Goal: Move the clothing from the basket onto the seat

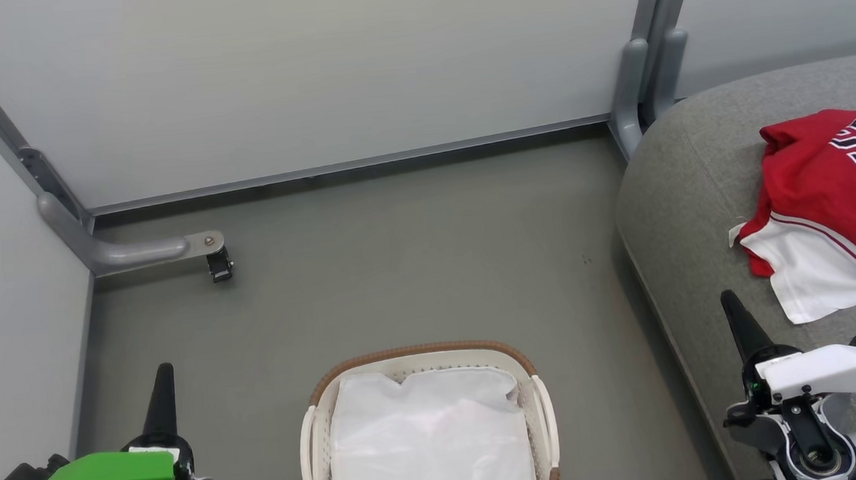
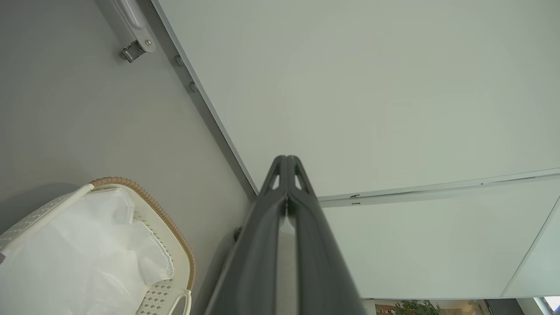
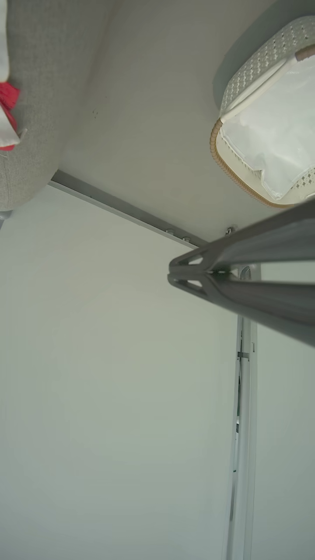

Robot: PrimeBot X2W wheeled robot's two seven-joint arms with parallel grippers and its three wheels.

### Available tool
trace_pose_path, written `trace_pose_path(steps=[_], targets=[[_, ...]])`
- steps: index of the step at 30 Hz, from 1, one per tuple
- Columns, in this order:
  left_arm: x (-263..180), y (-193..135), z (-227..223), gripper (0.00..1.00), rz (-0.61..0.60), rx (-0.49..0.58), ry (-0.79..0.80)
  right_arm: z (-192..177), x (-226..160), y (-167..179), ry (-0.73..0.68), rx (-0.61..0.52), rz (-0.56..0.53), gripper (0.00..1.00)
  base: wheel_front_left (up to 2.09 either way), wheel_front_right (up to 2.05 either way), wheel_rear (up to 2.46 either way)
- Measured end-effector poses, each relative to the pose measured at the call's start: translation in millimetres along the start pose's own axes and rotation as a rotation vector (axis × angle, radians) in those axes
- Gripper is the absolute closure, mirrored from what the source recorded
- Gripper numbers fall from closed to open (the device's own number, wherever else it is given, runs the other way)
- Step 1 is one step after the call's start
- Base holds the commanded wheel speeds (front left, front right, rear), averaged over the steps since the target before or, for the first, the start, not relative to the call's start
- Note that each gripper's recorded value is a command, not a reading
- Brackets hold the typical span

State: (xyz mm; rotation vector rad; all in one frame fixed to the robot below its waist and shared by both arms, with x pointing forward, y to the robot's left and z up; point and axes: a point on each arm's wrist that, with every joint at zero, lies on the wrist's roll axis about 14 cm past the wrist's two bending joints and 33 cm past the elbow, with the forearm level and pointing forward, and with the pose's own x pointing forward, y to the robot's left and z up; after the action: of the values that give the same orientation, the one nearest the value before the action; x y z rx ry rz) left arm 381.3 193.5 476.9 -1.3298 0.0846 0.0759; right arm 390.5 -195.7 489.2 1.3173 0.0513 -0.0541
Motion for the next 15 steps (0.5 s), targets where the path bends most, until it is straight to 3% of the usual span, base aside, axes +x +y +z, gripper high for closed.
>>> trace_pose_path(steps=[15], targets=[[1.3,-9.4,3.8,1.0,-0.034,-0.107,0.001,3.1,0.2,8.5,0.001,0.116,0.032,1.0,0.0,0.0,0.0]])
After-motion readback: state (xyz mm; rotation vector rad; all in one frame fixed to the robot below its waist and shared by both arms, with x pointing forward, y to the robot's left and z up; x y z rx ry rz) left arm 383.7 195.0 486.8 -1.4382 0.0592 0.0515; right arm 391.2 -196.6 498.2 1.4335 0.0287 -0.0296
